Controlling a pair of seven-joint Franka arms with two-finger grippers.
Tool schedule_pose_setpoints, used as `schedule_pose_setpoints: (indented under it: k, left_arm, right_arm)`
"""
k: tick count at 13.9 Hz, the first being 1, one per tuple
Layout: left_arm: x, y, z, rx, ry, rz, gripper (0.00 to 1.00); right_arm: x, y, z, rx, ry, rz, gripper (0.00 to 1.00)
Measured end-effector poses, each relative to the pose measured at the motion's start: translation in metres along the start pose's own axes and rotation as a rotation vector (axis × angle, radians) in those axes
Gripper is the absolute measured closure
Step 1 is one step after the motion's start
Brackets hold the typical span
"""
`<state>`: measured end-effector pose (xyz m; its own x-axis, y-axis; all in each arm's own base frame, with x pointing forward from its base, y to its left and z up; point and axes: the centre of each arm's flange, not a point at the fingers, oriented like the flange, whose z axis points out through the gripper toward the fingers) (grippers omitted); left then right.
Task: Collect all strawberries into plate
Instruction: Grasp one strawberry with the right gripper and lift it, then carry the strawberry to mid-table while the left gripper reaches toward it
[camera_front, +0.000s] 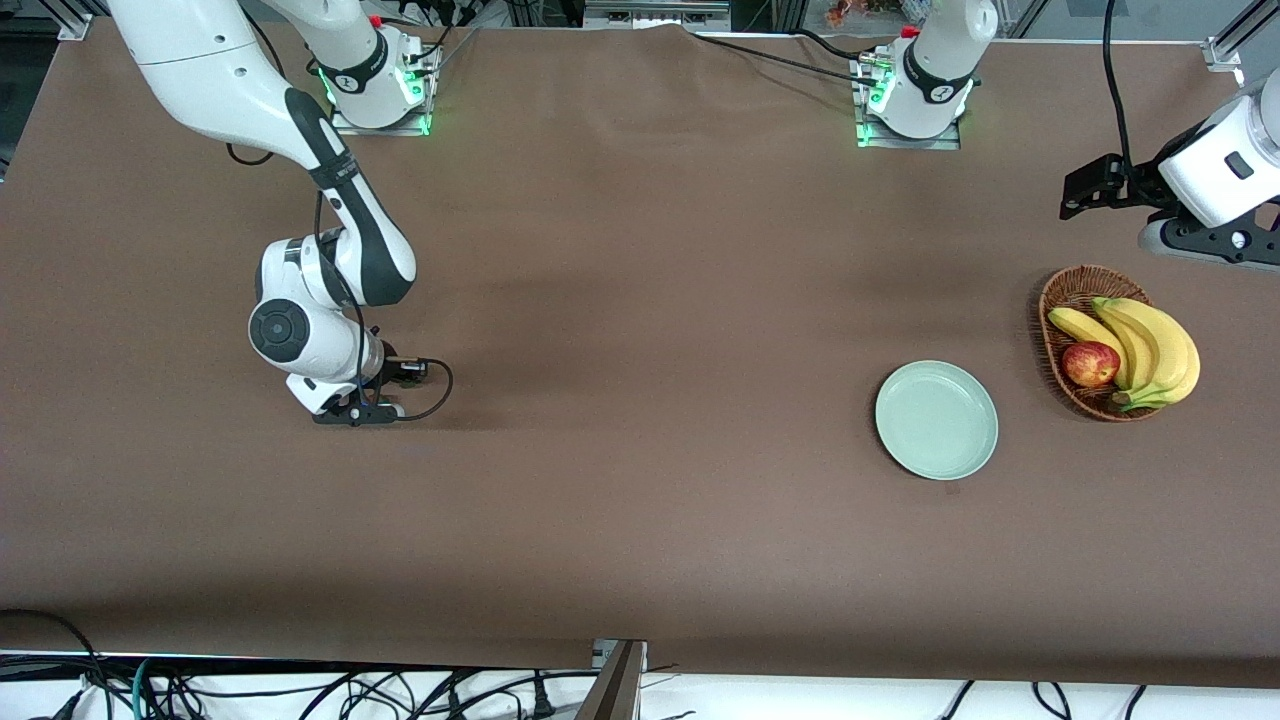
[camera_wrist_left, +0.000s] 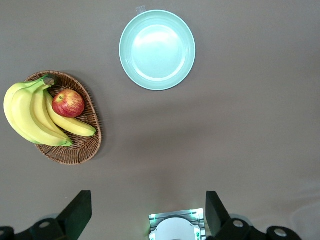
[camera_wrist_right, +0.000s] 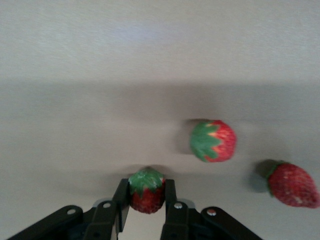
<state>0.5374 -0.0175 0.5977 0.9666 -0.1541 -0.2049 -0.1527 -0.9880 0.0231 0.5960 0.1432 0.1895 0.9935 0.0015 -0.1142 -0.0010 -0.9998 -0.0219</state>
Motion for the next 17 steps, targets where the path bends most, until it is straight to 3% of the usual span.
schedule_pose_setpoints:
  k: [2, 6, 12, 17]
  left_arm:
    - [0.0, 0.003, 0.0, 0.001, -0.001, 0.005, 0.0]
    - [0.001, 0.006, 0.0, 0.002, -0.001, 0.011, 0.0]
    - [0.0, 0.006, 0.0, 0.002, -0.003, 0.011, 0.0]
    - [0.0, 0.006, 0.0, 0.002, -0.005, 0.012, 0.0]
  right_arm:
    - [0.001, -0.046, -0.016, 0.01, 0.046, 0.046, 0.68]
    - [-0.019, -0.195, -0.053, 0.071, 0.137, 0.172, 0.68]
    - [-0.055, -0.346, -0.014, 0.139, 0.152, 0.337, 0.68]
    - [-0.072, -0.405, 0.009, 0.242, 0.18, 0.38, 0.68]
